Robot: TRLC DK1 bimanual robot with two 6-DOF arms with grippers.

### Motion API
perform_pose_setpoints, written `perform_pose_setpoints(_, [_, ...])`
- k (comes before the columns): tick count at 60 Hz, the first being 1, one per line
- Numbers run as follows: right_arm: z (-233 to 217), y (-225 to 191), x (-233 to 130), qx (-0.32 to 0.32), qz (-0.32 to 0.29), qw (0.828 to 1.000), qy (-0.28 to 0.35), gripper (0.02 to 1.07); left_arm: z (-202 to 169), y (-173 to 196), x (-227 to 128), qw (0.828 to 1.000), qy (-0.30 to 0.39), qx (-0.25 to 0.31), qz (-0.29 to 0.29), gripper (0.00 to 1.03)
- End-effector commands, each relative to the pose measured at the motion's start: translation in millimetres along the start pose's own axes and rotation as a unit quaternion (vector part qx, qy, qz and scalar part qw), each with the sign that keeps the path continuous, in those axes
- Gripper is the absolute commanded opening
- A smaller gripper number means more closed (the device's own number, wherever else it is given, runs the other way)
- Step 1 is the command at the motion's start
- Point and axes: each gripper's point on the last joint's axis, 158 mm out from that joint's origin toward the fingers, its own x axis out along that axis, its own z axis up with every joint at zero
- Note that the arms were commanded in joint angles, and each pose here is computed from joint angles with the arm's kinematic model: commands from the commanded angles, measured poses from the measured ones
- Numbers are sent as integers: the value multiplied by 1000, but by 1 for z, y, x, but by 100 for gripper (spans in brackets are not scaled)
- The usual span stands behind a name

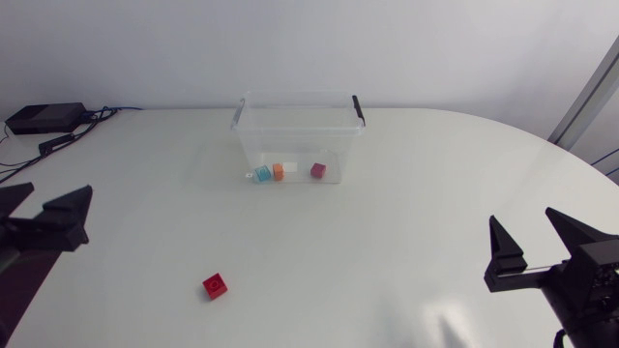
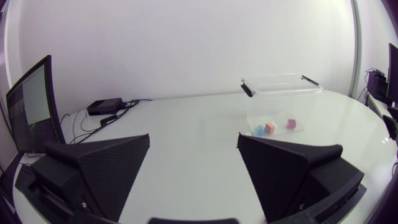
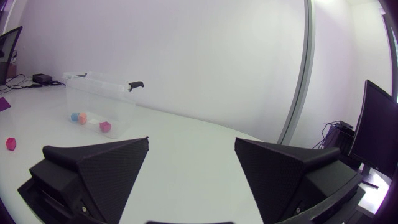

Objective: Place the duplo bricks in the container

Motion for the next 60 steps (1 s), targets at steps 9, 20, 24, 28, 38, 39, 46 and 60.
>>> perform_pose_setpoints(9, [-6,2,1,-6,2,1000,1,102,33,-24,-27,997,46,19,-60,99])
perform_pose_setpoints(20, [-6,2,1,-6,2,1000,1,102,3,-61,-41,979,133,60,-141,99])
perform_pose_setpoints(24, [-6,2,1,-6,2,1000,1,102,-20,-70,-39,969,175,76,-158,99])
perform_pose_setpoints(28, [-6,2,1,-6,2,1000,1,102,-40,-71,-33,960,206,98,-162,99])
perform_pose_setpoints(38, [-6,2,1,-6,2,1000,2,102,-92,-76,-19,928,289,152,-179,99])
perform_pose_setpoints(39, [-6,2,1,-6,2,1000,1,102,-95,-76,-18,925,296,158,-181,99])
perform_pose_setpoints(46, [-6,2,1,-6,2,1000,1,102,-109,-86,-12,903,327,192,-202,99])
perform_pose_setpoints(60, [-6,2,1,-6,2,1000,1,102,-130,-126,-6,874,310,270,-260,99])
